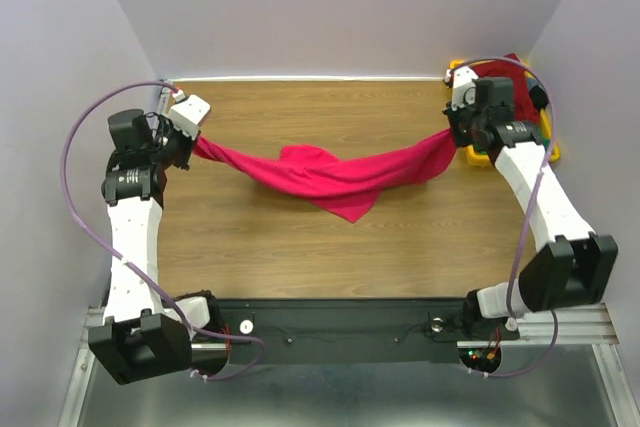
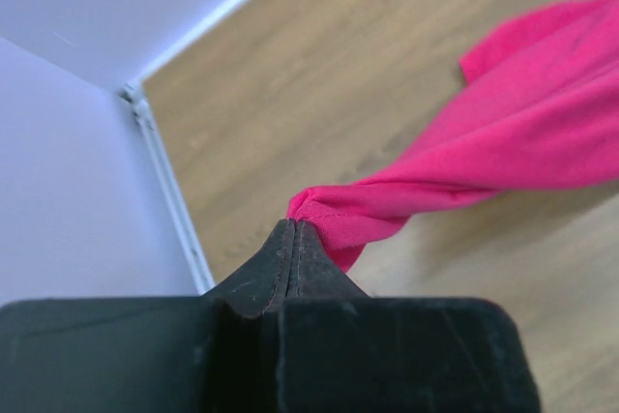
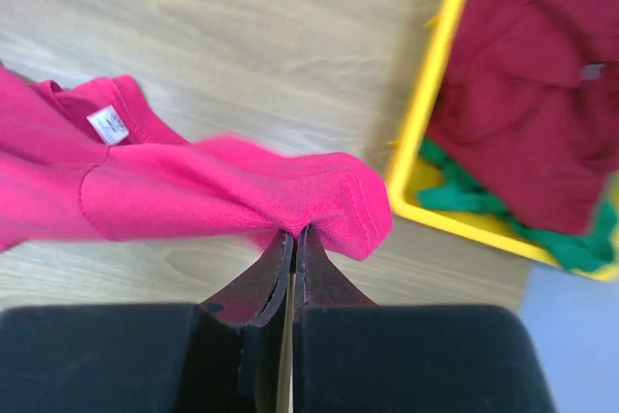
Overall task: Fold and stack the t-shirts
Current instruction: Flatten the tshirt out
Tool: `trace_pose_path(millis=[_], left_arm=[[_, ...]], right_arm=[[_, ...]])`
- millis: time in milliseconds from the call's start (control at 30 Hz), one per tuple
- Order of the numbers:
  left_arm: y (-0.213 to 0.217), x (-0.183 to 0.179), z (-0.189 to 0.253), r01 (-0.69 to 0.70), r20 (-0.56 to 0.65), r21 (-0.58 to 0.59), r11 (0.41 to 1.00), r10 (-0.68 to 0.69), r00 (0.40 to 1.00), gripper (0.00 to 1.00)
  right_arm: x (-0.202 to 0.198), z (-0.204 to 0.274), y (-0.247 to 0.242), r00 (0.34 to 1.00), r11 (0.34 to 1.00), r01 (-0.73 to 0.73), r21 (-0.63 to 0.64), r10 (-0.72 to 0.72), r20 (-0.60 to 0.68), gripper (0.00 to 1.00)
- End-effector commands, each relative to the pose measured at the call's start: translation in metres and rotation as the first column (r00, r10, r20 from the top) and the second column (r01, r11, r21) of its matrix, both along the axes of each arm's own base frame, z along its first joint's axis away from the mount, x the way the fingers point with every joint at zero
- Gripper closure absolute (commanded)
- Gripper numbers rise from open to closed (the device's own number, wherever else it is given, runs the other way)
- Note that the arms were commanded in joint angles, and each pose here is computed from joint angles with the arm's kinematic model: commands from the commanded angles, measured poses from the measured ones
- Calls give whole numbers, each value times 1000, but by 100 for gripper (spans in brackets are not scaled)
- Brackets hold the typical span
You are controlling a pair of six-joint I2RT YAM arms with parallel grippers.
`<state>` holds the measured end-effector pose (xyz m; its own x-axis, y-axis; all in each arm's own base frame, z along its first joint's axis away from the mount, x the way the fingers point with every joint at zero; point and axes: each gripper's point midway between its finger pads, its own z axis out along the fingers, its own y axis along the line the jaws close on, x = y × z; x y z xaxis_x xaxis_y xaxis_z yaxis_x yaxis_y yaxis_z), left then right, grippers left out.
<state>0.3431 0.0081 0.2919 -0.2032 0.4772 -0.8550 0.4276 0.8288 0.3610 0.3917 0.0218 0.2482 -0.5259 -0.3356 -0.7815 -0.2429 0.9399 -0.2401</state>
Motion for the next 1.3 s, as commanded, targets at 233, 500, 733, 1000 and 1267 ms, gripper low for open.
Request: trace_pose_path(millis=[233, 500, 733, 1000, 1267], left_arm=[[24, 24, -26, -95, -28, 33, 995, 96, 995, 100], [52, 58, -35, -283, -49, -32, 959, 281, 958, 100], [55, 68, -79, -321, -190, -52, 946, 306, 933, 100], [50, 65, -97, -298, -252, -47, 953, 277, 927, 100], [44, 64, -103, -275, -304, -63, 959, 244, 921, 100]], right_arm=[[130, -1, 29, 999, 987, 5, 164, -11, 38, 99], [233, -39, 54, 996, 977, 54, 207, -68, 63, 96], [188, -53, 65, 999, 993, 22, 114, -18, -40, 0], [25, -45, 145, 871, 888, -386, 251, 440, -218, 15], [-52, -121, 218, 722, 813, -545, 204, 579, -379, 31]])
